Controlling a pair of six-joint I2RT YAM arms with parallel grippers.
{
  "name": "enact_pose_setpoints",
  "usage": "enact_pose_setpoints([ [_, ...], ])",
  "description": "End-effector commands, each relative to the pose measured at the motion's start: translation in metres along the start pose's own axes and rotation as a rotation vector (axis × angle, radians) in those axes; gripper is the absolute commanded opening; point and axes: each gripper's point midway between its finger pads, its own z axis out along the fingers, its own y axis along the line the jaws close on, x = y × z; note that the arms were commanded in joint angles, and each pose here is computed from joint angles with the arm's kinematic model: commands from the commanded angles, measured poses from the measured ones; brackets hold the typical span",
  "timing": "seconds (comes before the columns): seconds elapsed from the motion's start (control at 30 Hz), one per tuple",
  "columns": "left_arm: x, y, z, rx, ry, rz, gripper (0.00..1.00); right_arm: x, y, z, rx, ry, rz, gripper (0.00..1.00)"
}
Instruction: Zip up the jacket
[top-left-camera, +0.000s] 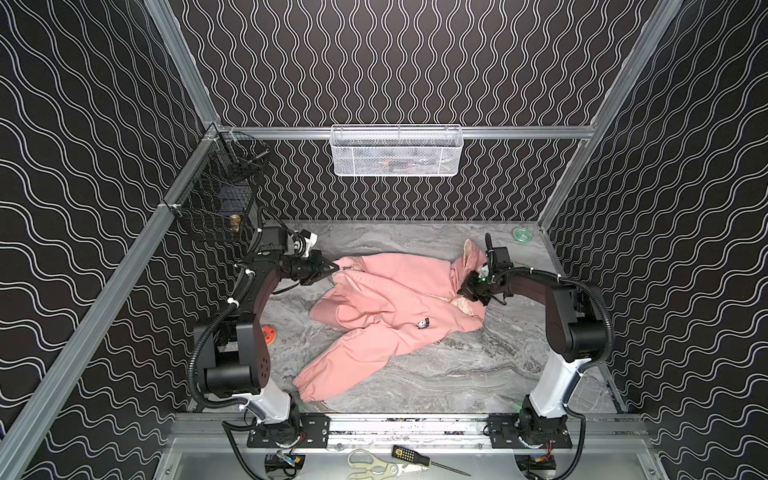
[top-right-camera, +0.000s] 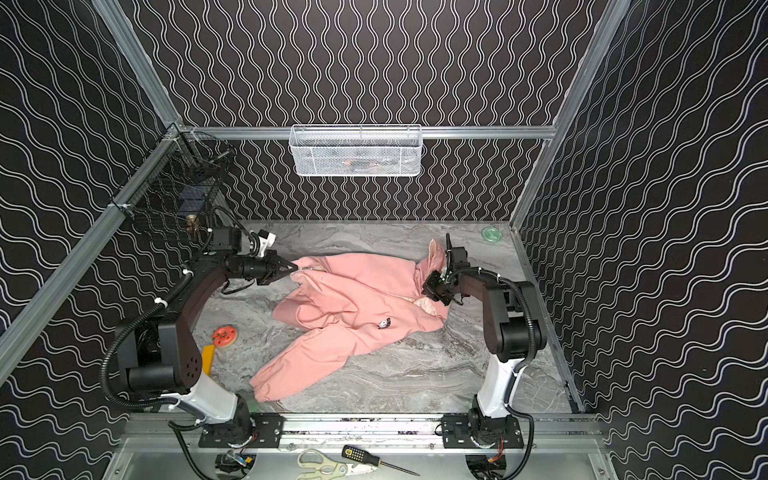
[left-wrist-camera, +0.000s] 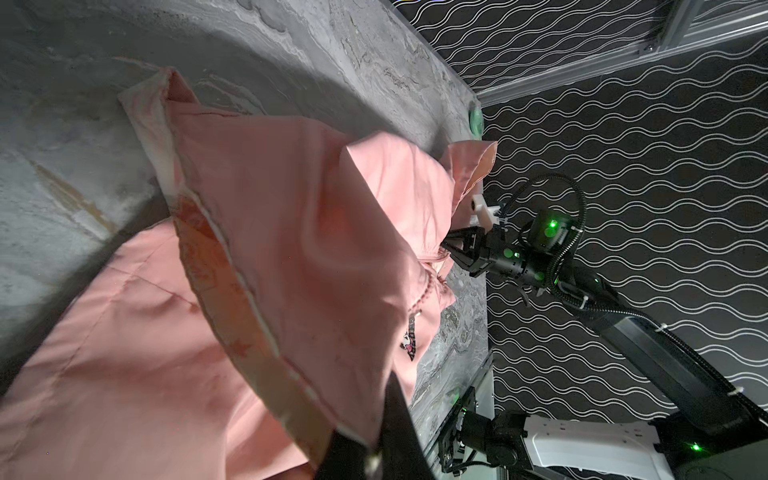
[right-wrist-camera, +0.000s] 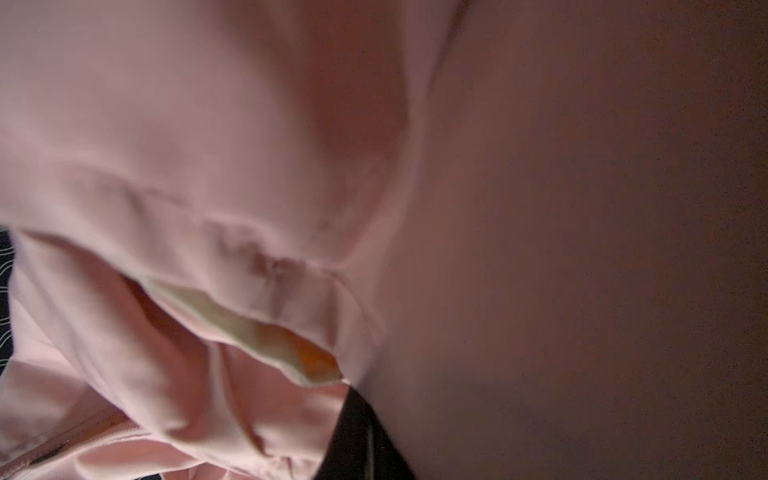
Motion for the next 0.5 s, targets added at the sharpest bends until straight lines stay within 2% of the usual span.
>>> enact_pose_setpoints([
  [0.0,0.001,-0.013,-0.003,0.063,0.010,0.044,0.00,-0.002,-0.008,-0.011,0.055,-0.027,0.020,0.48],
  [0.07,-0.001,-0.020,-0.004,0.100,0.003,0.051,0.00,-0.008,0.000,-0.028,0.053,-0.071,0.016,0.62],
  [0.17,-0.004,-0.032,-0.005,0.173,-0.009,0.059,0.00,-0.020,0.027,-0.061,0.010,-0.163,-0.014,0.69],
  [0.3,-0.007,-0.048,-0.005,0.265,-0.011,0.062,0.00,-0.015,0.098,-0.089,-0.171,-0.195,-0.139,0.64],
  [0.37,-0.004,-0.058,-0.002,0.304,0.006,0.072,0.00,0.007,0.147,-0.091,-0.286,-0.146,-0.253,0.60],
  [0.47,0.002,-0.074,0.006,0.346,0.042,0.087,0.00,0.055,0.218,-0.090,-0.454,-0.032,-0.410,0.59],
])
